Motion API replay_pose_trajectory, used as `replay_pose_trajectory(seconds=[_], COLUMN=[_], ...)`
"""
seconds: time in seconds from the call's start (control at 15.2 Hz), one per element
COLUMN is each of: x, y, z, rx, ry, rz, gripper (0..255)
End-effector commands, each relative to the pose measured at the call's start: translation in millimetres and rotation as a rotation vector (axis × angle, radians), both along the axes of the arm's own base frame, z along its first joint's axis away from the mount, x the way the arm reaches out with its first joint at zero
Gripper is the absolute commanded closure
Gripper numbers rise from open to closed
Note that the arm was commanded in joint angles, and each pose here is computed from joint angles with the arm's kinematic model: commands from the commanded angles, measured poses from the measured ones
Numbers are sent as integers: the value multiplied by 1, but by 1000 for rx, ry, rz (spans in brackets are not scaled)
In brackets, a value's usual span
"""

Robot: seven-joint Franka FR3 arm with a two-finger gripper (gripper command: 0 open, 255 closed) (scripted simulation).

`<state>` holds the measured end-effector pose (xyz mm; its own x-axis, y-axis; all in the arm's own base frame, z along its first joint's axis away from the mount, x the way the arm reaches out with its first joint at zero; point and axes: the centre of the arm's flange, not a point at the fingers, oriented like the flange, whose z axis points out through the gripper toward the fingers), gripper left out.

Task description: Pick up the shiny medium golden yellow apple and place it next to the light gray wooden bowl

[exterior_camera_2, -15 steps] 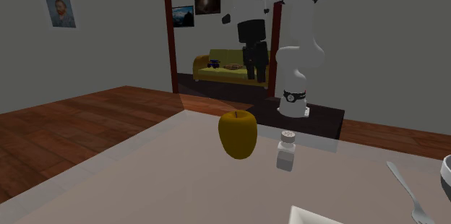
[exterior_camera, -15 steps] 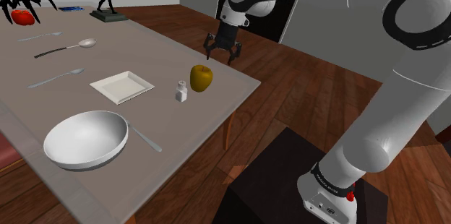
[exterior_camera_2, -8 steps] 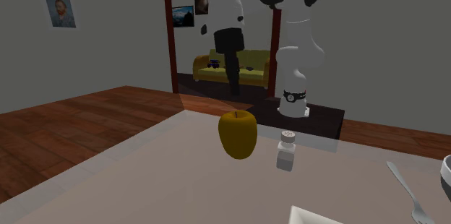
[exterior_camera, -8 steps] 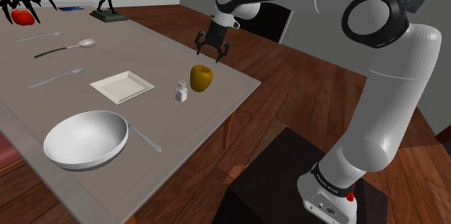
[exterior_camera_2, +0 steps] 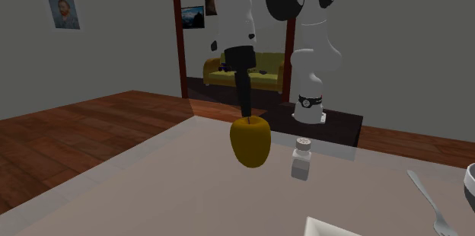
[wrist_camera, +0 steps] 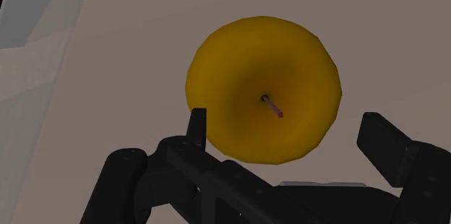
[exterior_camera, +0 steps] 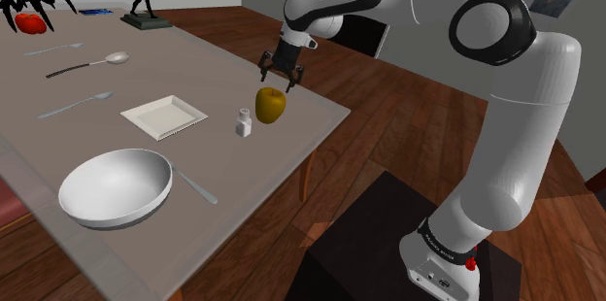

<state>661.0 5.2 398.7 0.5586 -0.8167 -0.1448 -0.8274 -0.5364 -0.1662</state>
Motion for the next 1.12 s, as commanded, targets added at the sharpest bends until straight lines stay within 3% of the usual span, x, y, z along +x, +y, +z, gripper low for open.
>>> replay_pose_trajectory(seconds=[0.0,0.4,0.46,1.06], x=[0,0,0,0], y=[0,0,0,0], z=[-2,-2,-2,-2], rx=[0,0,0,0], ry=[-1,-1,-1,-1], rz=[0,0,0,0], gripper=[0,0,255,255])
